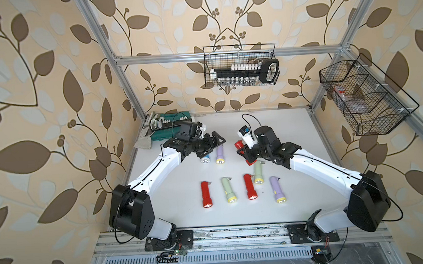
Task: Close the plug at the bottom of the flashlight
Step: Pick up the flashlight from the center of the board, then close the plug of the flashlight.
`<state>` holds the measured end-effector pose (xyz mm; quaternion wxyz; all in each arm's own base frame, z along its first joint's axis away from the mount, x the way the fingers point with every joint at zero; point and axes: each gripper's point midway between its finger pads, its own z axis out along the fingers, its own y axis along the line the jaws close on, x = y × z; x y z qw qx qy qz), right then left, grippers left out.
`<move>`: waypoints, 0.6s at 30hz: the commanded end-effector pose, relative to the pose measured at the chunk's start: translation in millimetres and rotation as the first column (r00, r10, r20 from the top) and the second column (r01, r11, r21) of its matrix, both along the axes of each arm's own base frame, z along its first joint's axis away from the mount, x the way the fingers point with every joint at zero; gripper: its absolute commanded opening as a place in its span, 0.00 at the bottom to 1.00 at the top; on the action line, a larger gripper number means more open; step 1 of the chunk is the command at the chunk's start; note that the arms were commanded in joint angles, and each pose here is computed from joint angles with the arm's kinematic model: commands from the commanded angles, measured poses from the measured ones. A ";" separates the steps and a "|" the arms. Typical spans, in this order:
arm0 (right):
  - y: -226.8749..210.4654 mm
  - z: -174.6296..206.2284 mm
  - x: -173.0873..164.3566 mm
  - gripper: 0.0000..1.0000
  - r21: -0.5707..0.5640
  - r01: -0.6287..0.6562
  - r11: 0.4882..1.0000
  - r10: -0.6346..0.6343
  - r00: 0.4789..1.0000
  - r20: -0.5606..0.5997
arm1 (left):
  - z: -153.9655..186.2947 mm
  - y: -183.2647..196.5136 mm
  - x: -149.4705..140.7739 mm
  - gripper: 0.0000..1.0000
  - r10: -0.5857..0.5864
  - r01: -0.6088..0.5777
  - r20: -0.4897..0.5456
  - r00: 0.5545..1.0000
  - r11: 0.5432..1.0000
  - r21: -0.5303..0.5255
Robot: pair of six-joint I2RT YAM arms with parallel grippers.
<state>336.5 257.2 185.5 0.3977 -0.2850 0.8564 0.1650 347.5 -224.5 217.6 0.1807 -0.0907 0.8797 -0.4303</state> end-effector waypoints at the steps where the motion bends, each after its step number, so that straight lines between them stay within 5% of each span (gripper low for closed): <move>1: 4.3 20.6 11.1 0.00 -0.020 -0.028 0.999 0.032 0.976 0.215 | 16.9 -18.6 -2.7 0.96 -0.041 0.032 -0.061 0.997 0.990 -0.139; 7: 5.3 17.3 9.6 0.00 -0.059 -0.076 0.995 0.093 0.913 0.398 | 10.4 -32.9 -7.8 0.85 -0.048 -0.021 -0.228 0.972 0.956 -0.293; 12: 9.6 15.2 -1.8 0.00 -0.083 -0.154 0.985 0.174 0.811 0.558 | 5.3 -43.1 -14.6 0.72 -0.044 -0.071 -0.313 0.949 0.935 -0.347; 18: 10.5 11.5 -10.1 0.00 -0.139 -0.164 0.977 0.215 0.748 0.627 | 4.3 -55.7 -10.6 0.66 -0.048 -0.123 -0.377 0.925 0.900 -0.418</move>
